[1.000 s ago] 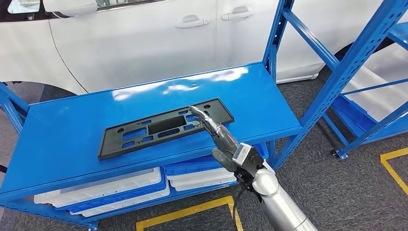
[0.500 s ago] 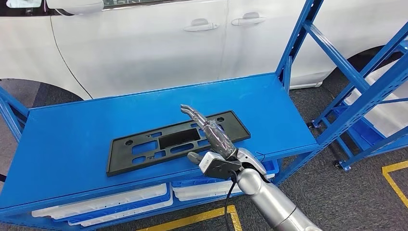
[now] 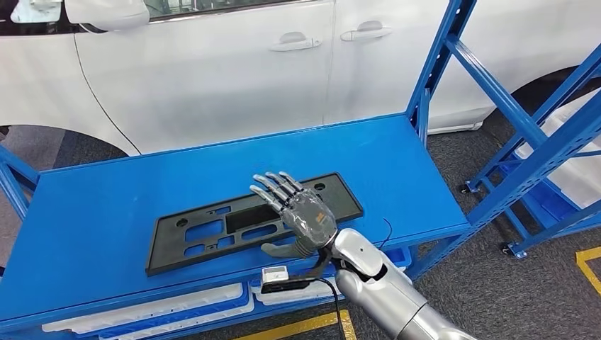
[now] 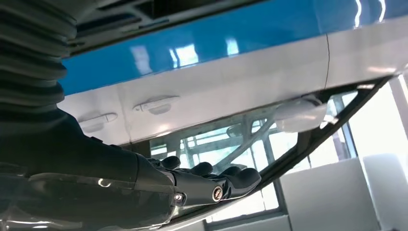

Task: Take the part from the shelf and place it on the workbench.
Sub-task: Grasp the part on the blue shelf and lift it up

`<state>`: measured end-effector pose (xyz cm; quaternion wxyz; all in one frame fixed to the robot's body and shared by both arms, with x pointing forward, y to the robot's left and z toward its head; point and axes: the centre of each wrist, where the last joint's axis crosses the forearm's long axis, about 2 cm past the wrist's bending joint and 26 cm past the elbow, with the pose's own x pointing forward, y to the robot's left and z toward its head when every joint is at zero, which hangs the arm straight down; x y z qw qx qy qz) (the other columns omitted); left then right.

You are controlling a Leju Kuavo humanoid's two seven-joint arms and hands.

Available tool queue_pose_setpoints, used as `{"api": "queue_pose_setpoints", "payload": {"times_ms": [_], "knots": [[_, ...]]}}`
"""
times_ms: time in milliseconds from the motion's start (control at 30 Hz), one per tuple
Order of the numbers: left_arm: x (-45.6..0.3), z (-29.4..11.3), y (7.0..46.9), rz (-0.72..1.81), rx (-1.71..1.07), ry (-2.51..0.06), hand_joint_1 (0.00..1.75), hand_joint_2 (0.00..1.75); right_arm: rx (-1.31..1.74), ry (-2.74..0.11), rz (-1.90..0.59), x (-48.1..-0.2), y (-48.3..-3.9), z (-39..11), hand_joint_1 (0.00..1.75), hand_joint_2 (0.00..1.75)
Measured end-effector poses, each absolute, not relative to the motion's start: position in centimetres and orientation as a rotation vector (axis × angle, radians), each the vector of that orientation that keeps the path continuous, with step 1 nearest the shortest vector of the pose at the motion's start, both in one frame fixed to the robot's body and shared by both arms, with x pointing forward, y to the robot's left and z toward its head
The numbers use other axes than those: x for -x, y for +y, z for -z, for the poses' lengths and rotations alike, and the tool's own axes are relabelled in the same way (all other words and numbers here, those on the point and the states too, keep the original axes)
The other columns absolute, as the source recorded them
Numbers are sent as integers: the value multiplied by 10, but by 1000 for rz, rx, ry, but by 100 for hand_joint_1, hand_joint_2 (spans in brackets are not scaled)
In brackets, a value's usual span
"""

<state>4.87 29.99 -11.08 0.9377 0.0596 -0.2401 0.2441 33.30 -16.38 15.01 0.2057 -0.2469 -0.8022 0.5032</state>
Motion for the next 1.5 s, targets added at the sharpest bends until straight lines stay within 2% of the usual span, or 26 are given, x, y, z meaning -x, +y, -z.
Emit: {"api": "queue_pose_setpoints", "payload": {"times_ms": [333, 600, 1000, 1267, 1500], "knots": [[-50, 111, 301, -486, -113, -503, 0, 0, 653, -2159, -1560, -342, -164, -141, 0, 175], [-50, 111, 302, -451, -111, -477, 0, 0, 792, -2110, -1679, -342, -170, -127, 0, 175], [-46, 111, 302, -408, -125, -385, 0, 0, 857, -2087, -1821, -337, -157, -117, 0, 175], [-44, 111, 302, -404, -135, -391, 0, 0, 1001, -2080, -1889, -336, -145, -117, 0, 175], [-44, 111, 302, -394, -126, -402, 0, 0, 1003, -2013, -1926, -342, -134, -113, 0, 175]]}}
